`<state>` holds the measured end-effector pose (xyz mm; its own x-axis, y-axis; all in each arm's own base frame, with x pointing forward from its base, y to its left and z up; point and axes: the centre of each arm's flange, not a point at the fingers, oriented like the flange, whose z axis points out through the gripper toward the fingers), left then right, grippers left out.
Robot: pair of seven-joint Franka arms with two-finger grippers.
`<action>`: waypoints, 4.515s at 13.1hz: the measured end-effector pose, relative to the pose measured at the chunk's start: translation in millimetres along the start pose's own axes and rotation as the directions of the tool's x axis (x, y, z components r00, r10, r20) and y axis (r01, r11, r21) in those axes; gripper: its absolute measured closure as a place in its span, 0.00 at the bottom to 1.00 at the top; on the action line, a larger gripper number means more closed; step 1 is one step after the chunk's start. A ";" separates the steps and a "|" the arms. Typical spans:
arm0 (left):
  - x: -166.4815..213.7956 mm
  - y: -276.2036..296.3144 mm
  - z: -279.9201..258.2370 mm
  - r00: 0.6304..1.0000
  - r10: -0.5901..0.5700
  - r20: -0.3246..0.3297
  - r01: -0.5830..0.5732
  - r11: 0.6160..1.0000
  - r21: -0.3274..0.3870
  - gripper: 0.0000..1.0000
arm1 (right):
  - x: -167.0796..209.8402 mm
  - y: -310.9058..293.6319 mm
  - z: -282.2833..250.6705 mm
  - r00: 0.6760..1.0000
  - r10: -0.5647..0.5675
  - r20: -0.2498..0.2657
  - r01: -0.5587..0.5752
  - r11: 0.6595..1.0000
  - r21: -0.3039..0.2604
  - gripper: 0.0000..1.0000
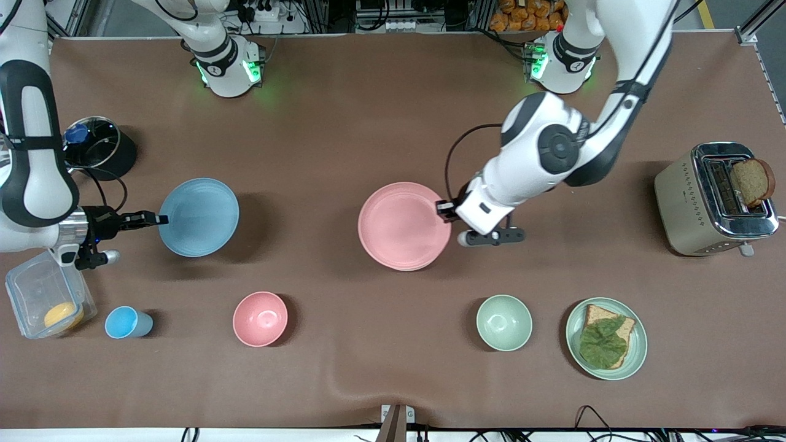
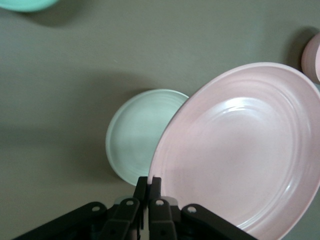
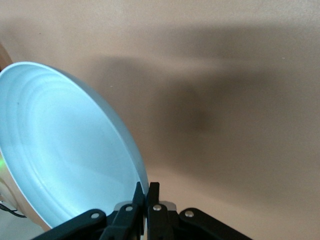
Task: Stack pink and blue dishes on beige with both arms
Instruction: 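Lower the pink plate onto the cream plate with the left gripper, then release the pink plate with the left gripper while the right gripper carries the blue plate, then lower the blue plate onto the pink plate while the left gripper returns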
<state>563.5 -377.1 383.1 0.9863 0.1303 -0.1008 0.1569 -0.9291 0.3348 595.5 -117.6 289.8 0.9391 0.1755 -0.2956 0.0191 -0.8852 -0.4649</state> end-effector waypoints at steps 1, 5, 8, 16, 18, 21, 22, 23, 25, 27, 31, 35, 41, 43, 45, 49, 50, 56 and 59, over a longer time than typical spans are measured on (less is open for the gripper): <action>-4.8 7.8 13.3 1.000 -0.010 -0.002 0.010 1.000 -0.009 0.95 | 0.9 -1.8 -1.1 1.000 0.002 0.000 -0.002 1.000 -0.005 0.96; -2.5 -9.6 53.7 1.000 -0.012 0.010 0.011 0.999 0.046 0.95 | 2.6 -7.4 -2.6 1.000 0.010 0.012 -0.009 1.000 -0.019 0.96; 2.5 -47.1 93.5 0.999 0.003 0.032 -0.007 0.990 0.144 0.95 | 2.6 -8.3 -2.9 1.000 0.015 0.016 -0.015 1.000 -0.019 0.96; 4.3 -73.6 124.4 1.000 0.007 0.021 -0.010 0.987 0.163 0.95 | 3.6 -11.5 -1.8 1.000 0.011 0.020 -0.011 1.000 -0.020 0.96; 3.2 -70.2 127.7 1.000 0.014 0.010 -0.015 0.989 0.149 0.95 | 4.0 -12.3 -2.1 1.000 0.010 0.020 -0.009 1.000 -0.021 0.96; 1.6 -69.4 136.3 1.000 0.017 0.009 -0.018 0.990 0.140 0.95 | 4.3 -12.6 -2.9 1.000 0.009 0.019 -0.008 1.000 -0.023 0.96; 1.6 -69.5 138.5 1.000 0.017 0.008 -0.017 0.990 0.137 0.95 | 4.3 -12.7 -3.0 1.000 0.009 0.019 -0.008 1.000 -0.023 0.96; 1.7 -69.7 140.0 1.000 0.016 0.008 -0.017 0.991 0.135 0.95 | 4.4 -12.8 -3.0 1.000 0.009 0.019 -0.008 1.000 -0.024 0.96; 1.6 -70.0 141.3 1.000 0.016 0.009 -0.017 0.991 0.134 0.95 | 4.3 -12.7 -3.1 1.000 0.009 0.019 -0.009 1.000 -0.024 0.96; 0.0 -68.6 142.6 1.000 0.019 0.011 -0.020 0.991 0.135 0.95 | 4.3 -12.6 -3.1 1.000 0.009 0.019 -0.009 1.000 -0.025 0.96; -5.1 -66.6 148.7 0.999 0.025 0.021 -0.028 0.990 0.138 0.95 | 4.4 -12.7 -3.7 1.000 0.008 0.019 -0.008 1.000 -0.027 0.96; -8.1 -65.0 152.5 0.999 0.030 0.025 -0.033 0.990 0.139 0.95 | 5.2 -14.5 -4.0 1.000 0.019 0.022 -0.018 0.999 -0.036 0.96; -9.4 -61.9 152.5 0.999 0.035 0.021 -0.038 0.990 0.134 0.91 | 19.0 -52.5 4.9 0.996 0.075 0.039 -0.073 0.995 -0.063 0.96; -9.4 -61.8 152.4 0.999 0.035 0.020 -0.038 0.990 0.133 0.86 | 22.2 -62.5 8.7 0.995 0.087 0.044 -0.084 0.994 -0.071 0.96; -8.4 -60.8 151.2 0.999 0.036 0.016 -0.038 0.991 0.130 0.67 | 23.9 -68.1 10.5 0.994 0.100 0.045 -0.096 0.993 -0.075 0.96; 11.3 -53.4 111.0 0.998 0.030 -0.052 -0.025 0.995 0.099 0.26 | 32.4 -98.8 20.1 0.988 0.146 0.053 -0.140 0.986 -0.096 0.96; 20.8 -55.3 83.5 0.997 0.020 -0.079 -0.012 0.995 0.099 0.15 | 35.9 -114.2 26.4 0.985 0.161 0.058 -0.154 0.983 -0.104 0.96; 30.1 -97.2 -144.1 0.983 -0.079 -0.166 0.117 0.967 0.228 0.00 | 62.1 -228.3 90.3 0.963 0.256 0.083 -0.250 0.965 -0.082 0.96; 21.7 -125.8 -217.1 0.976 -0.130 -0.174 0.176 0.944 0.279 0.00 | 83.0 -276.0 141.5 0.950 0.299 0.087 -0.296 0.954 -0.048 0.96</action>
<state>576.0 -182.2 542.2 0.9510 0.3084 0.0206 0.3075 -0.9508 0.0373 619.6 202.3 275.5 0.8682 -0.0606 -0.4924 -0.2432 -0.9171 -0.3159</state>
